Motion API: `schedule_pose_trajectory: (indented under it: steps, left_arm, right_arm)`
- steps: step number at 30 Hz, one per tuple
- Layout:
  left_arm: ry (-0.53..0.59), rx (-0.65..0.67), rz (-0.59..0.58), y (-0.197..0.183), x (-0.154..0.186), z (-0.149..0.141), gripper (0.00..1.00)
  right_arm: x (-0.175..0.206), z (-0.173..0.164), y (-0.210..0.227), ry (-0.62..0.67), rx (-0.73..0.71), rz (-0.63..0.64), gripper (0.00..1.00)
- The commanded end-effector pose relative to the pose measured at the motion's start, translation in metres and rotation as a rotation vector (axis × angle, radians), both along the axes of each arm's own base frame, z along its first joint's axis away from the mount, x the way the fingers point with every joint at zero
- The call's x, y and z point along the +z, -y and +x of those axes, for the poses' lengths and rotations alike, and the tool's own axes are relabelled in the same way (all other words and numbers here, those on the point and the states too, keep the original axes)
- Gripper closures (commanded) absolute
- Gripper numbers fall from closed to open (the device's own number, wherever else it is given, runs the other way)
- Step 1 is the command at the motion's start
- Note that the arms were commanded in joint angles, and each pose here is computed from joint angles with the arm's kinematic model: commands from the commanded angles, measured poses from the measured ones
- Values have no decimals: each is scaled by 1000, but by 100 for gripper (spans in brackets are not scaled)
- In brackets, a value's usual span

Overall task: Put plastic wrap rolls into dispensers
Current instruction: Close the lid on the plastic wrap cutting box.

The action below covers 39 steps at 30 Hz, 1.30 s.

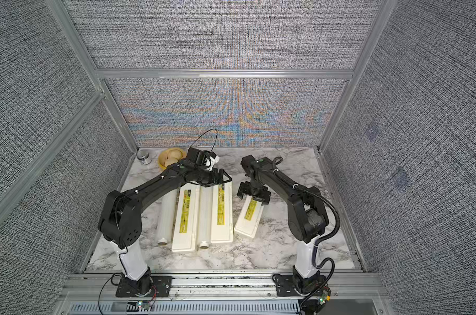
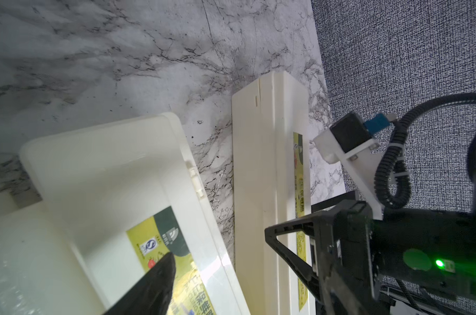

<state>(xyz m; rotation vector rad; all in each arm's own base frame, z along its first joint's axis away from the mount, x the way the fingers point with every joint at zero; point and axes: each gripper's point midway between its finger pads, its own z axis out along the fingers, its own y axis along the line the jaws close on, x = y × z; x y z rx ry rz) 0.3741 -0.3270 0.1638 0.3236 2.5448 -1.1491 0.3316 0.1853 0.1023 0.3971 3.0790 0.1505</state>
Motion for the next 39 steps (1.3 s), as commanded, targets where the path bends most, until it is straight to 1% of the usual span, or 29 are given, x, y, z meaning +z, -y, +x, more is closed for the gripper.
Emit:
schedule_pose_trajectory:
  steps: [1, 4, 9, 17, 20, 23, 28, 34, 36, 39]
  left_arm:
    - [-8, -20, -35, 6, 1, 0, 20]
    - [-26, -30, -51, 8, -2, -2, 22]
    - [-35, -31, -48, 8, -4, -4, 22]
    - [-51, -30, -43, 9, -10, -4, 22]
    - [-50, -28, -41, 9, -10, -3, 22]
    - [-54, -28, -39, 10, -11, -2, 22]
    - [-61, -37, -40, 11, -11, -2, 22]
    - [-62, -39, -34, 11, -11, -2, 22]
    - [-64, -39, -33, 11, -12, -2, 22]
    - [-64, -38, -32, 11, -11, -2, 22]
  right_arm:
    - [10, 1, -4, 14, 17, 23, 1]
    - [13, 1, -5, 17, 20, 31, 1]
    - [14, -3, -1, 18, 29, 20, 1]
    - [37, -5, 11, 69, 47, 0, 1]
    - [39, -10, 17, 69, 49, -4, 1]
    - [32, -19, 23, 56, 52, -2, 1]
    - [19, -23, 12, 55, 58, 91, 1]
    - [1, -18, -5, 73, 33, 186, 1]
    - [-6, -20, -5, 55, 30, 181, 1]
    - [-20, -24, 2, 16, 20, 136, 1]
